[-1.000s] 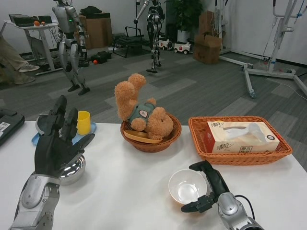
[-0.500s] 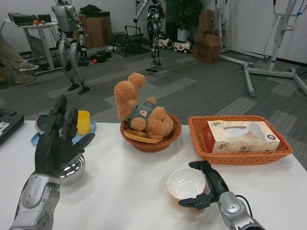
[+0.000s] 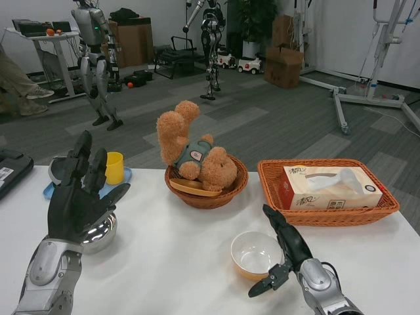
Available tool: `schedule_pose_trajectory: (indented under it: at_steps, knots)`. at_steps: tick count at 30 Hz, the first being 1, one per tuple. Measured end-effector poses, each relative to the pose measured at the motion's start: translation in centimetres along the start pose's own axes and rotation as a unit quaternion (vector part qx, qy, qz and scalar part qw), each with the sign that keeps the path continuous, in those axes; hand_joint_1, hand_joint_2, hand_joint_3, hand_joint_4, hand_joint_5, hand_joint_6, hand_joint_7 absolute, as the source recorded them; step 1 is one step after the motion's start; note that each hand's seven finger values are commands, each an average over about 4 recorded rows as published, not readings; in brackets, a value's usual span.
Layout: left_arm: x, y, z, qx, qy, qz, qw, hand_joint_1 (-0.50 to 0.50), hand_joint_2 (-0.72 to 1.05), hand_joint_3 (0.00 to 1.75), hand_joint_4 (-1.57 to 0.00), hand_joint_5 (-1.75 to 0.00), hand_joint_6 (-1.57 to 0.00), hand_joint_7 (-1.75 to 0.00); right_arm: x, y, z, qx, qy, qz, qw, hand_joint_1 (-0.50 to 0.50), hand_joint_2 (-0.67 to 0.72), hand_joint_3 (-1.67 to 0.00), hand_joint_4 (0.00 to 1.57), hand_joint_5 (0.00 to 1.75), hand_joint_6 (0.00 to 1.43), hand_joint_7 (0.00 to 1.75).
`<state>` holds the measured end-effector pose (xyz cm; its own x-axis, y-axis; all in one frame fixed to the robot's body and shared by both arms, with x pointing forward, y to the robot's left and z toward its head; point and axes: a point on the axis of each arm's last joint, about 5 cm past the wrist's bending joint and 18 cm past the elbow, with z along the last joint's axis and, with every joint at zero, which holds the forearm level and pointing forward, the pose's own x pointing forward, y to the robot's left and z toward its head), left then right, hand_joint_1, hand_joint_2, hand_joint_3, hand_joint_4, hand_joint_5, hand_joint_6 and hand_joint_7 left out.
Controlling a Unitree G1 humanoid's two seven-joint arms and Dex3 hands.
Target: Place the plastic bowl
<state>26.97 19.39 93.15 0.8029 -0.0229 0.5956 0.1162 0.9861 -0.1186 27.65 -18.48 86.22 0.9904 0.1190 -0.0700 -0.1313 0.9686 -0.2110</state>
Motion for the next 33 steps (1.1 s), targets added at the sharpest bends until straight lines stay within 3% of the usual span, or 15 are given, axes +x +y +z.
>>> schedule_pose_trajectory:
  at_steps: [5, 10, 19, 23, 29, 33]
  knots:
    - [0.0, 0.0, 0.0, 0.0, -0.001, 0.0, 1.0, -0.5, 0.87, 0.0, 0.0, 0.0, 0.0, 0.0, -0.8, -0.1, 0.7, 0.028, -0.056, -0.01, 0.998, -0.33, 0.34, -0.16, 0.0, 0.0, 0.0, 0.0]
    - [0.0, 0.0, 0.0, -0.001, -0.002, 0.001, 1.0, -0.5, 0.87, 0.0, 0.0, 0.0, 0.0, 0.0, -1.5, -1.1, 2.6, 0.048, -0.131, -0.034, 0.99, -0.34, 0.34, -0.16, 0.0, 0.0, 0.0, 0.0]
    - [0.0, 0.0, 0.0, -0.001, -0.001, 0.001, 1.0, -0.5, 0.87, 0.0, 0.0, 0.0, 0.0, 0.0, -2.6, -2.3, 6.5, 0.078, -0.276, -0.07, 0.956, -0.38, 0.34, -0.16, 0.0, 0.0, 0.0, 0.0]
    - [0.0, 0.0, 0.0, -0.001, -0.001, 0.001, 1.0, -0.5, 0.87, 0.0, 0.0, 0.0, 0.0, 0.0, -2.6, -2.4, 7.3, 0.079, -0.299, -0.078, 0.948, -0.38, 0.34, -0.16, 0.0, 0.0, 0.0, 0.0]
    - [0.0, -0.1, 0.0, -0.001, 0.0, -0.001, 1.0, -0.5, 0.87, 0.0, 0.0, 0.0, 0.0, 0.0, -1.6, -2.7, 9.6, 0.069, -0.34, -0.075, 0.935, -0.36, 0.28, -0.16, 0.0, 0.0, 0.0, 0.0]
    - [0.0, -0.1, 0.0, -0.001, 0.0, -0.002, 1.0, -0.5, 0.87, 0.0, 0.0, 0.0, 0.0, 0.0, -1.3, -2.5, 10.2, 0.069, -0.349, -0.074, 0.932, -0.38, 0.28, -0.16, 0.0, 0.0, 0.0, 0.0]
